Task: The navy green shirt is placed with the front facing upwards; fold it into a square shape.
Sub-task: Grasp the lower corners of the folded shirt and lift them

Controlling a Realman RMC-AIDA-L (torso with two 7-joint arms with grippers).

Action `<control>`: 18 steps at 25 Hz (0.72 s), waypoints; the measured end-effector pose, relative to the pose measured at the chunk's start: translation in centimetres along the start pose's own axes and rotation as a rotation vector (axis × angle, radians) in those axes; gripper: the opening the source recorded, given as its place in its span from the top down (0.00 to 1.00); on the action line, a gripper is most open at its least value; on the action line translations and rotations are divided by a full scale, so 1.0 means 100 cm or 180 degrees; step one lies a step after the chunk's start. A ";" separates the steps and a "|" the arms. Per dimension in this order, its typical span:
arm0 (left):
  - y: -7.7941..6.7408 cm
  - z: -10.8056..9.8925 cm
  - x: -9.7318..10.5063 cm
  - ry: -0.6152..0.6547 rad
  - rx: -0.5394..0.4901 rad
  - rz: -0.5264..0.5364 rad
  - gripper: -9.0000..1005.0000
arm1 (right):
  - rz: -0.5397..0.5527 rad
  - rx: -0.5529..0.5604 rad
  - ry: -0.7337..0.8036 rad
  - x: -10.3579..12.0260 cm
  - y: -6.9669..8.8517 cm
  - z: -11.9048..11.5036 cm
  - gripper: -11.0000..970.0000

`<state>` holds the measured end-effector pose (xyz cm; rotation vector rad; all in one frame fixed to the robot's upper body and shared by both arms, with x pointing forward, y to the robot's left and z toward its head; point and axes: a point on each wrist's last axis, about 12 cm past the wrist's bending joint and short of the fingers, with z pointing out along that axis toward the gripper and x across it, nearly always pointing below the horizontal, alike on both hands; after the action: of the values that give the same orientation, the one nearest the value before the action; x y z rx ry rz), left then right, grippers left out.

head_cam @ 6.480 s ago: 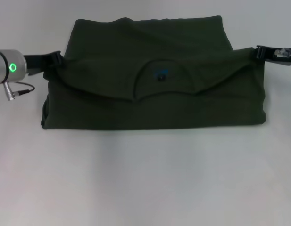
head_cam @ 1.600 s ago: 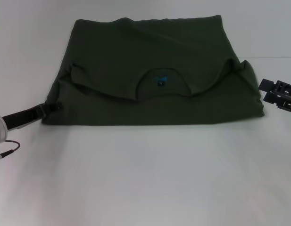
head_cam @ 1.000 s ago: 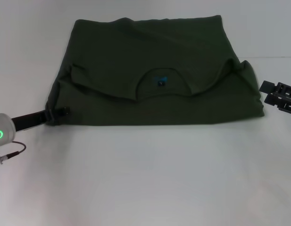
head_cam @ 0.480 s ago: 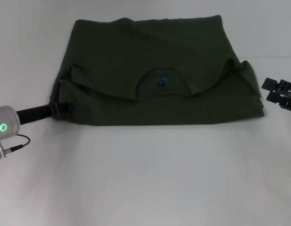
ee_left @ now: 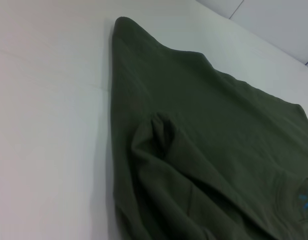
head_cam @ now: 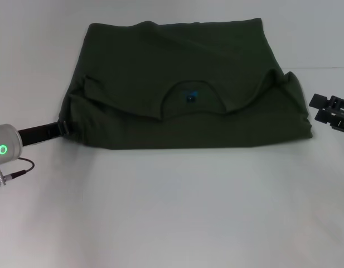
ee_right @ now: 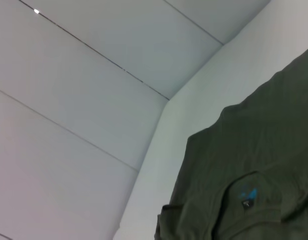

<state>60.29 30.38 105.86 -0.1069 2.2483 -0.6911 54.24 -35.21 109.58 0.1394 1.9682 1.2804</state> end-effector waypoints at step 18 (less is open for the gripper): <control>0.007 -0.022 -0.014 -0.0050 0.0295 -0.0140 0.99 | -0.0196 0.0307 0.0335 -0.029 0.000 -0.006 0.14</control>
<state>59.84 32.36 107.66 -0.1162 2.2009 -0.8139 55.85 -37.06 111.23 0.0591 2.1083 1.1748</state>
